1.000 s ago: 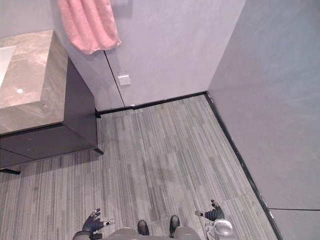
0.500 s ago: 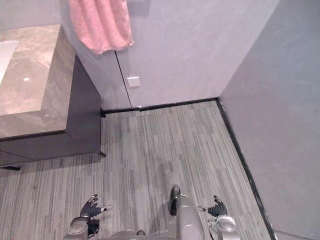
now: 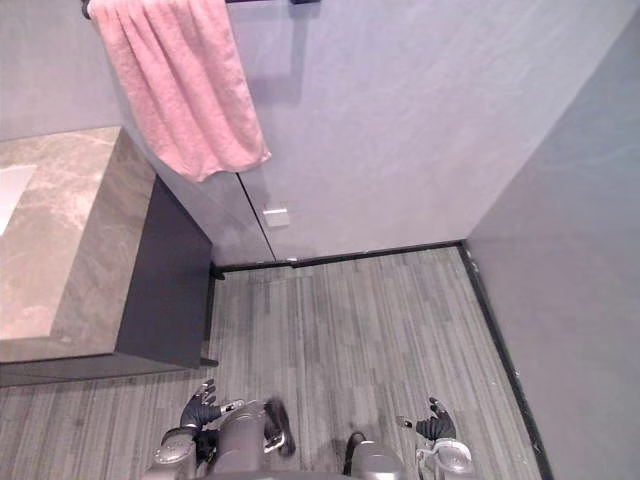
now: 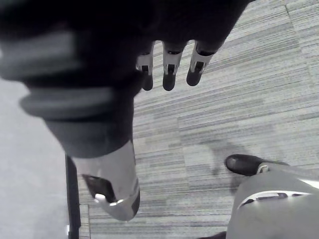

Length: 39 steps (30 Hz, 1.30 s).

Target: Organize washtable

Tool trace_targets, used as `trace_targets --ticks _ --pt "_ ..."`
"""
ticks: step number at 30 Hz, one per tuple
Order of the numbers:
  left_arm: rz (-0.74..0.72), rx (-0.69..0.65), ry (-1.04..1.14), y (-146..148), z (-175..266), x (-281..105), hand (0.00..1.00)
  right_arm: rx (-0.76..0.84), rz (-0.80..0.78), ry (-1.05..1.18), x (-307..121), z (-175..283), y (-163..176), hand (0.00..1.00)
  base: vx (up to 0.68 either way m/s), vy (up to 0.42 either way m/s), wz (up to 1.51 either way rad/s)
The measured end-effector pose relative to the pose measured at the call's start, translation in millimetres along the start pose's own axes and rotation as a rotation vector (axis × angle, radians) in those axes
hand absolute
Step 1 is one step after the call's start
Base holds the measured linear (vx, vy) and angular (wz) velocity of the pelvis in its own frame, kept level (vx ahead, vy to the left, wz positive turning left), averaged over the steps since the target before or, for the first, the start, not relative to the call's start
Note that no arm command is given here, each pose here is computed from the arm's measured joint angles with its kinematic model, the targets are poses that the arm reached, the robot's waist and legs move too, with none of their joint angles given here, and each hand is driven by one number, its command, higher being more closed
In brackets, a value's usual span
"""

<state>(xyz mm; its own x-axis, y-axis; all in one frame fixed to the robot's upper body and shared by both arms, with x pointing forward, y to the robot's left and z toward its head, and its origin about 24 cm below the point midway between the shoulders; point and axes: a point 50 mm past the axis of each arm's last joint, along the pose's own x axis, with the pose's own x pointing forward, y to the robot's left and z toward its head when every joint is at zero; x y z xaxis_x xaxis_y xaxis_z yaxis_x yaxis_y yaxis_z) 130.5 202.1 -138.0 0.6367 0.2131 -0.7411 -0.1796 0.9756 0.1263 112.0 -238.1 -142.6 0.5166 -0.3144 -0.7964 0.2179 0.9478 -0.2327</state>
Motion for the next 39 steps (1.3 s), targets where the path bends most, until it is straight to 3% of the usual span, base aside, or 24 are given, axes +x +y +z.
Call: trace_targets --ticks 10,25,39 --pt "0.019 0.047 0.006 13 0 1 0.00 -0.078 0.069 -0.038 1 10 20 0.00 0.40 0.154 0.14" --pt "-0.007 0.056 -0.008 5 3 1 0.00 -0.069 0.007 -0.033 -2 2 -1 0.00 0.27 -0.148 0.25" --pt "0.009 0.023 -0.026 5 6 1 0.00 -0.045 -0.004 -0.040 -3 3 3 0.00 0.16 0.092 -0.19"
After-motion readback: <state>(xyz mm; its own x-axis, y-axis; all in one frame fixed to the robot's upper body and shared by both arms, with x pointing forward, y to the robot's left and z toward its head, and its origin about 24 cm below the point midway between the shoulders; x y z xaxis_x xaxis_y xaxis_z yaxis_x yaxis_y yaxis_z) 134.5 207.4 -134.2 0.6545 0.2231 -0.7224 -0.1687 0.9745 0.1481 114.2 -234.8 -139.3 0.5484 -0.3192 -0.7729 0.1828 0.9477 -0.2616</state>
